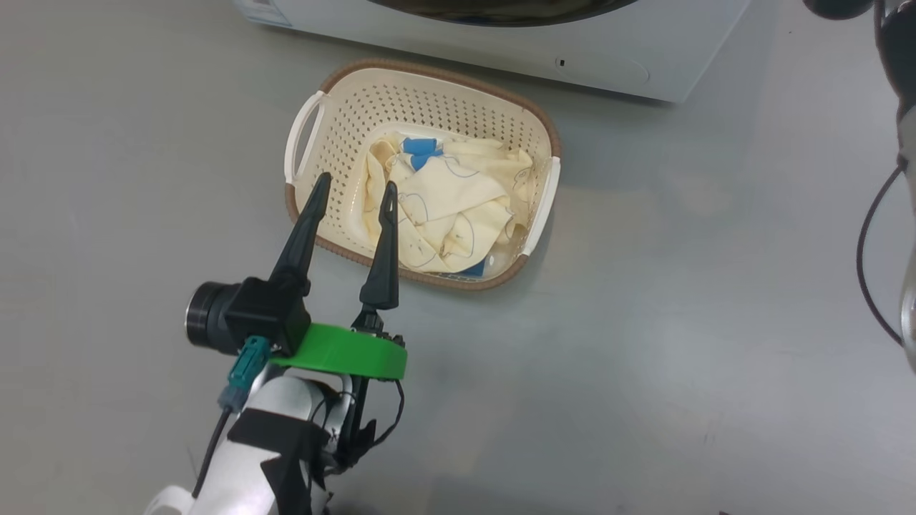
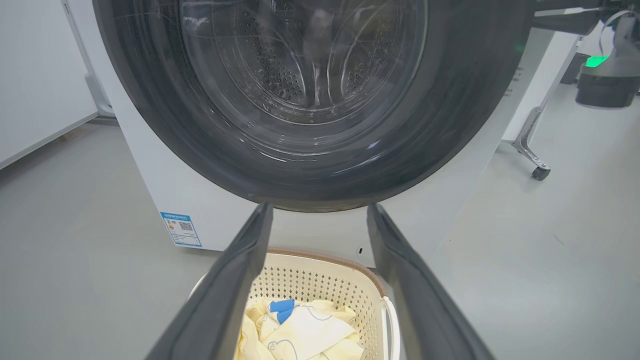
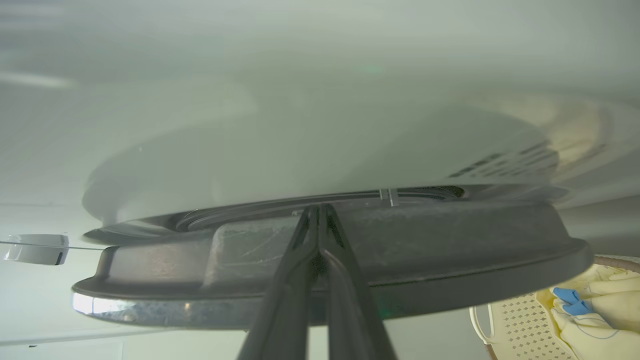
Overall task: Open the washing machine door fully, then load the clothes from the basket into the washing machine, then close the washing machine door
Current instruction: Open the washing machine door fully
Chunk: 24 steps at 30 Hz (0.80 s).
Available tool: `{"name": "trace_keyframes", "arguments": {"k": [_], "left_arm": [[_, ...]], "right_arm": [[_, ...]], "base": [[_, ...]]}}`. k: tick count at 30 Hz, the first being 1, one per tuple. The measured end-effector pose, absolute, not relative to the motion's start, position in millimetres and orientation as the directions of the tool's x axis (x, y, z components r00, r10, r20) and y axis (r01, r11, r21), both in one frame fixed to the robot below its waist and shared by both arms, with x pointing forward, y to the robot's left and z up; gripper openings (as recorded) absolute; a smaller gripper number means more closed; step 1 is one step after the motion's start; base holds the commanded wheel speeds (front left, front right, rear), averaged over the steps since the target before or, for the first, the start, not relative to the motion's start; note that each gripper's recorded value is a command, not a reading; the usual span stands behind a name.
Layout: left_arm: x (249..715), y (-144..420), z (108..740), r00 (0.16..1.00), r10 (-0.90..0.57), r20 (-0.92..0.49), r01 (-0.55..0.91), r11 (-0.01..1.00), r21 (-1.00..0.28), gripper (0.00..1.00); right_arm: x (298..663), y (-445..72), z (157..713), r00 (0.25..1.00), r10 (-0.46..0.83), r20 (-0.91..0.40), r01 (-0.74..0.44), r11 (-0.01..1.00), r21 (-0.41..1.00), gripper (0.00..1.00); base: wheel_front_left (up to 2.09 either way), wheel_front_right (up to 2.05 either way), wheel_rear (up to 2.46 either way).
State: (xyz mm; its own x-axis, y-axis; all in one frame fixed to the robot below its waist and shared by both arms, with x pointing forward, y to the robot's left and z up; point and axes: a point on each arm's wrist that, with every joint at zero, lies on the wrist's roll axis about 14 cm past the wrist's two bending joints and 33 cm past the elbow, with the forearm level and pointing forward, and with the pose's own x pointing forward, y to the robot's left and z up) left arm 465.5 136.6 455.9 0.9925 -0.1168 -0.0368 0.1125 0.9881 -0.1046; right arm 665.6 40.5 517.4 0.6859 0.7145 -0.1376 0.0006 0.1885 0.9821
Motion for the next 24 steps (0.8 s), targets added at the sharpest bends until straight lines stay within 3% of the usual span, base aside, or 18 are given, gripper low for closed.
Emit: {"name": "trace_keyframes", "arguments": {"k": [24], "left_arm": [[466,136,453,0.993,-0.109,-0.046,0.102,0.988,-0.118,1.00]], "right_arm": [[662,55,516,0.617,0.767,-0.176,-0.043,0.256,0.966,0.00]], "base": [[0.00,0.00,0.00]]}}
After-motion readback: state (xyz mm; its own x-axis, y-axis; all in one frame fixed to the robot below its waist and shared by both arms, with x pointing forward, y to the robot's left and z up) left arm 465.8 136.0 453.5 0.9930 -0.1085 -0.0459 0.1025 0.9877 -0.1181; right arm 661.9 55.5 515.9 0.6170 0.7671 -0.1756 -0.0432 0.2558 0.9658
